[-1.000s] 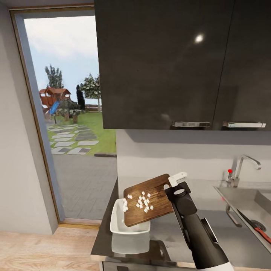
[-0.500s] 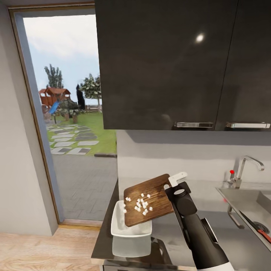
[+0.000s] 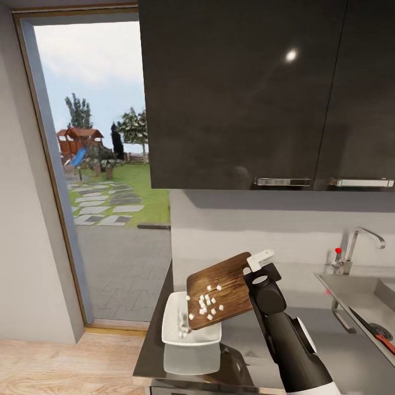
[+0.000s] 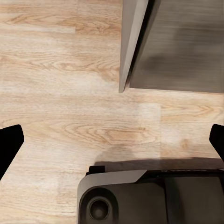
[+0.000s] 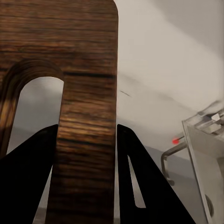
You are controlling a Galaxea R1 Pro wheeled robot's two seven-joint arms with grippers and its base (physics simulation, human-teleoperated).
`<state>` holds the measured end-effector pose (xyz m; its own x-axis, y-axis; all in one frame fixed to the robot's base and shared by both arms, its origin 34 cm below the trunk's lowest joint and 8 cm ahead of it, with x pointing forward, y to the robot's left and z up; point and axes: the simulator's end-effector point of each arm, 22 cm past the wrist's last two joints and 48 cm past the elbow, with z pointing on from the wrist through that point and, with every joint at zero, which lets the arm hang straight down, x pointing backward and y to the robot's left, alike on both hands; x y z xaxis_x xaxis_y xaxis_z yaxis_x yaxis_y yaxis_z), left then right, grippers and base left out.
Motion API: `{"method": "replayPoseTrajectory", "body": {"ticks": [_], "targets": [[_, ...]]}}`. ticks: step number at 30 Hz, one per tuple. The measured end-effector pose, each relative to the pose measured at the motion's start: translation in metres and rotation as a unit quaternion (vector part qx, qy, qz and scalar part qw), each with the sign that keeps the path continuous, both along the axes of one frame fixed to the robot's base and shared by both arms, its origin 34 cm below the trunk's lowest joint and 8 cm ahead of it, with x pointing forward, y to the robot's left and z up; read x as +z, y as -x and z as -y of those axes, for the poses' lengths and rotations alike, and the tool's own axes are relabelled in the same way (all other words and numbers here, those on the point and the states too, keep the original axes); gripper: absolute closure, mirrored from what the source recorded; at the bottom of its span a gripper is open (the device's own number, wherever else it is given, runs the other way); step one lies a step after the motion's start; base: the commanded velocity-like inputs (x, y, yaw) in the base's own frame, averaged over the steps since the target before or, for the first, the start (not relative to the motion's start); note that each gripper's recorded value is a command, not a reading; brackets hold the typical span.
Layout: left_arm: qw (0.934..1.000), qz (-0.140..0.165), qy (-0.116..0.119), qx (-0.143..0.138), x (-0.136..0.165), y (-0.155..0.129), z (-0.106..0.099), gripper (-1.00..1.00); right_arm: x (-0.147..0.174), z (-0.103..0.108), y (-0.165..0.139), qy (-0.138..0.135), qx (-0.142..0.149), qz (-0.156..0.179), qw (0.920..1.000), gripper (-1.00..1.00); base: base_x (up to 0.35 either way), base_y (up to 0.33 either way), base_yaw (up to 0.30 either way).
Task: In the kitchen, take the Vidalia onion out of the sink, dice it on the chopping board with the paring knife, put the diced onion into the bowl on the countertop, then place both the paring knife and the chopping board into the sink.
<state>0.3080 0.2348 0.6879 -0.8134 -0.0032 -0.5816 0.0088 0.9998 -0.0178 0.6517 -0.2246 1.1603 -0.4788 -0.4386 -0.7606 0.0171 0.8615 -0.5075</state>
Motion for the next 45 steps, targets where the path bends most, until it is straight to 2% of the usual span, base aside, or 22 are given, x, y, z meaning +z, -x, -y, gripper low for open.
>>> {"method": "replayPoseTrajectory", "body": {"ticks": [45], "targets": [[1.0,0.0,0.0,0.0,-0.0001,0.0002,0.0001,-1.0,-0.0001,0.0001,0.0,0.0,0.0,0.0,1.0,1.0,0.015,0.022,0.0]]}}
